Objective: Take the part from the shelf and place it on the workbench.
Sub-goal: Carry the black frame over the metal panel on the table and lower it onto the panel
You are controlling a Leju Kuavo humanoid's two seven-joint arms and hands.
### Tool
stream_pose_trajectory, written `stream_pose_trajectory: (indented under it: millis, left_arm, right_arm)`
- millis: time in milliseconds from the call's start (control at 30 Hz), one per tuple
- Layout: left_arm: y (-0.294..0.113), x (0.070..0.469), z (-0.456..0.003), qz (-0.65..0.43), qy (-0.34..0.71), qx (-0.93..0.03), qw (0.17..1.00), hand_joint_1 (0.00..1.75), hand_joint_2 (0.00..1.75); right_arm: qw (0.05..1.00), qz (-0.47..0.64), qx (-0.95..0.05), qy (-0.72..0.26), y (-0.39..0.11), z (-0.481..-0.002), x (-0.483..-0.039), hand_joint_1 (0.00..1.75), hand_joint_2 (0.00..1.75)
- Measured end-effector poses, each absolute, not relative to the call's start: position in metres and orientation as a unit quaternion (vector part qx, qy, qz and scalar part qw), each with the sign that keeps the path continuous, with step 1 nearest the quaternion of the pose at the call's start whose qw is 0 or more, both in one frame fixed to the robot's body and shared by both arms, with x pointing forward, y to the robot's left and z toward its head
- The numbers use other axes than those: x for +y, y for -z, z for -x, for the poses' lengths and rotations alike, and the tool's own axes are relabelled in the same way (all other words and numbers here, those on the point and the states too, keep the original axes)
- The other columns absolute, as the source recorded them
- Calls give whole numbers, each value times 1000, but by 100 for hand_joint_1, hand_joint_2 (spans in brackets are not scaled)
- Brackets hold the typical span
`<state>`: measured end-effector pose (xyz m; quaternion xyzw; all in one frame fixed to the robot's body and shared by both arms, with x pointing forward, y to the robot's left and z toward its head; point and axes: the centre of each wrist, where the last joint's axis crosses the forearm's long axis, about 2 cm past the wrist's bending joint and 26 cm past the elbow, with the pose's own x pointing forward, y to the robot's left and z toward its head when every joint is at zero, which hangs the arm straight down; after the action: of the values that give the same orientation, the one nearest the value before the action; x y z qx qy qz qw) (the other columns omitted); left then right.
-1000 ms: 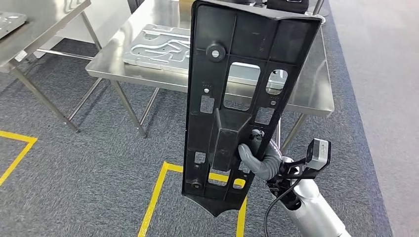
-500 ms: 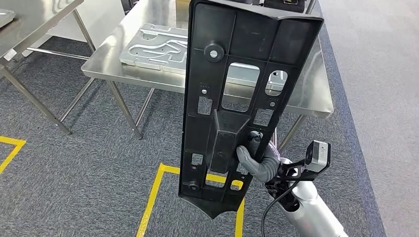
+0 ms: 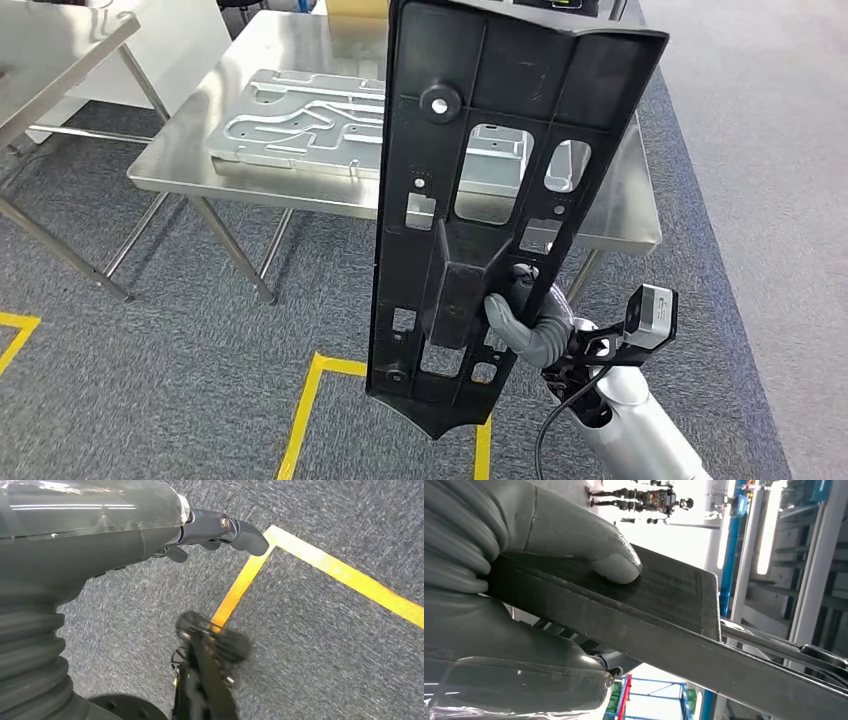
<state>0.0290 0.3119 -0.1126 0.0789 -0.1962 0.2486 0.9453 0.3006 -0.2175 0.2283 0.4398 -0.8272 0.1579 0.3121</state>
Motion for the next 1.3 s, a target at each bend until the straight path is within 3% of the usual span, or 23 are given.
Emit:
stream_pose_trajectory:
  millis: [1300]
  left_arm:
    - [112, 315, -31, -89, -257, -199, 942, 0, 175]
  right_arm:
    - [325, -426, -828, -166, -217, -298, -220, 175, 175]
